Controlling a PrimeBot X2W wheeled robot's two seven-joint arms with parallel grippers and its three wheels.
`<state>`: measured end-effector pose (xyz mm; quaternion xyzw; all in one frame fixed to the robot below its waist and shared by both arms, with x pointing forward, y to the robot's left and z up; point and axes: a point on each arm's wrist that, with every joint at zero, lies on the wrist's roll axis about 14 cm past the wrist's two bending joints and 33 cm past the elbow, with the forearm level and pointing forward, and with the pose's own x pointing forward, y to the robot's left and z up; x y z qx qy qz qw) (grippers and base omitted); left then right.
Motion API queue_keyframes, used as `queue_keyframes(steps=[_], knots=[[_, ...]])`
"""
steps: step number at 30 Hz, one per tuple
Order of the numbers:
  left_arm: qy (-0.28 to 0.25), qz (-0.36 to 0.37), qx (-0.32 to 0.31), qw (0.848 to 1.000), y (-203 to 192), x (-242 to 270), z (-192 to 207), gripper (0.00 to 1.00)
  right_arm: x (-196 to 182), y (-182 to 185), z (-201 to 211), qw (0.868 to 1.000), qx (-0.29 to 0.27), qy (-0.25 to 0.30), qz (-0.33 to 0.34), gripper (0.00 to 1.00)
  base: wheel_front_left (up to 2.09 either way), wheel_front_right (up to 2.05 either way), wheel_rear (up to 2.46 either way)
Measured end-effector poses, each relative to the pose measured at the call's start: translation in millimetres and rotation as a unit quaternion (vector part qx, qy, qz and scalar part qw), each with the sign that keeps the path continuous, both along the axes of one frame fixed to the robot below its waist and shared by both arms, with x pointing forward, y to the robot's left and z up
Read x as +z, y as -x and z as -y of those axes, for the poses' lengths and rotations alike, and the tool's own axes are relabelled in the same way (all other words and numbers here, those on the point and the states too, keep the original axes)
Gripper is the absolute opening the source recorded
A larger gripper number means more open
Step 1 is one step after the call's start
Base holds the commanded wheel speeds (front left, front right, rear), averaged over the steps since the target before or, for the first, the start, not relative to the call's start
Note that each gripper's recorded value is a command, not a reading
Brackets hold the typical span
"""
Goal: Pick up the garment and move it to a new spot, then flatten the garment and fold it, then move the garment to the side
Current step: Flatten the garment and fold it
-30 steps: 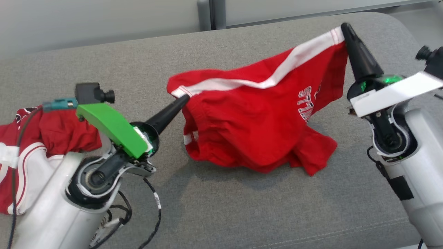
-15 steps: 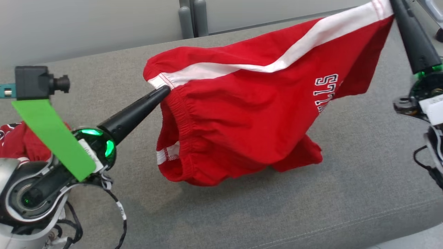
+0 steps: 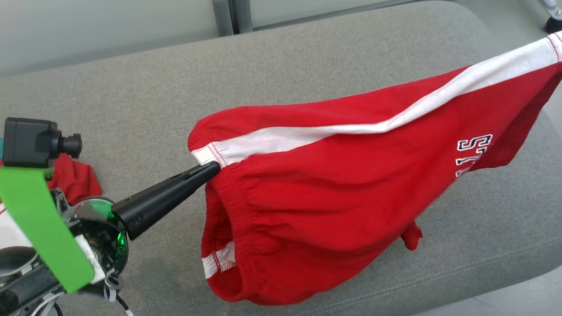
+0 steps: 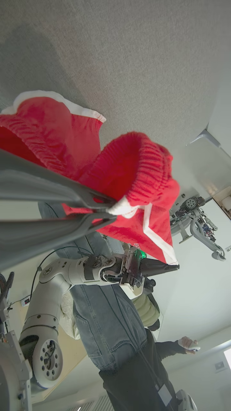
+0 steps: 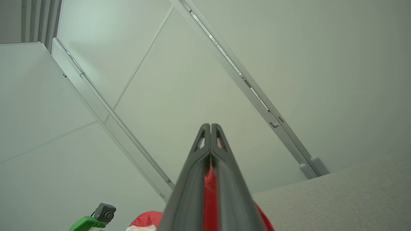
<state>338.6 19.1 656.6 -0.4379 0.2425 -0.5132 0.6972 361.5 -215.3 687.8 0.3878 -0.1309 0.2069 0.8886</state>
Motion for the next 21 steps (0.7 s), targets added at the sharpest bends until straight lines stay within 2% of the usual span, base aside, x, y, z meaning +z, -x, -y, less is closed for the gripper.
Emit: queue_keyframes(steps=[3, 5, 8, 11, 14, 17, 19, 20, 21], knots=[[-0.029, -0.061, 0.019, 0.998, -24, -39, -8, 0.0, -35, -20, 12, 0.997, -0.022, -0.009, -0.073, 0.0, 0.0, 0.0, 0.0], [-0.065, -0.112, 0.042, 0.991, -43, -77, -19, 0.0, -56, -37, 16, 0.993, -0.032, -0.007, -0.117, 0.0, 0.0, 0.0, 0.0], [-0.119, -0.129, 0.071, 0.982, -76, -111, -31, 0.0, -58, -73, 5, 0.99, -0.033, -0.014, -0.137, 0.0, 0.0, 0.0, 0.0], [-0.146, -0.046, 0.14, 0.978, -135, -92, -41, 0.0, -19, -119, -7, 0.995, -0.042, -0.029, -0.088, 0.0, 0.0, 0.0, 0.0], [-0.085, 0.083, 0.244, 0.962, -197, -17, -42, 0.0, 59, -148, -15, 0.995, -0.063, -0.064, 0.043, 0.0, 0.0, 0.0, 0.0], [-0.013, 0.197, 0.266, 0.944, -205, 58, -22, 0.0, 113, -152, -28, 0.983, -0.052, -0.103, 0.141, 0.0, 0.0, 0.0, 0.0], [-0.008, 0.244, 0.251, 0.937, -197, 69, -4, 0.0, 115, -157, -43, 0.982, -0.031, -0.103, 0.154, 0.0, 0.0, 0.0, 0.0], [-0.014, 0.254, 0.252, 0.934, -198, 63, 1, 0.0, 104, -163, -49, 0.984, -0.025, -0.106, 0.141, 0.0, 0.0, 0.0, 0.0], [-0.012, 0.241, 0.246, 0.939, -200, 50, 8, 0.0, 86, -171, -53, 0.987, -0.022, -0.104, 0.119, 0.0, 0.0, 0.0, 0.0]])
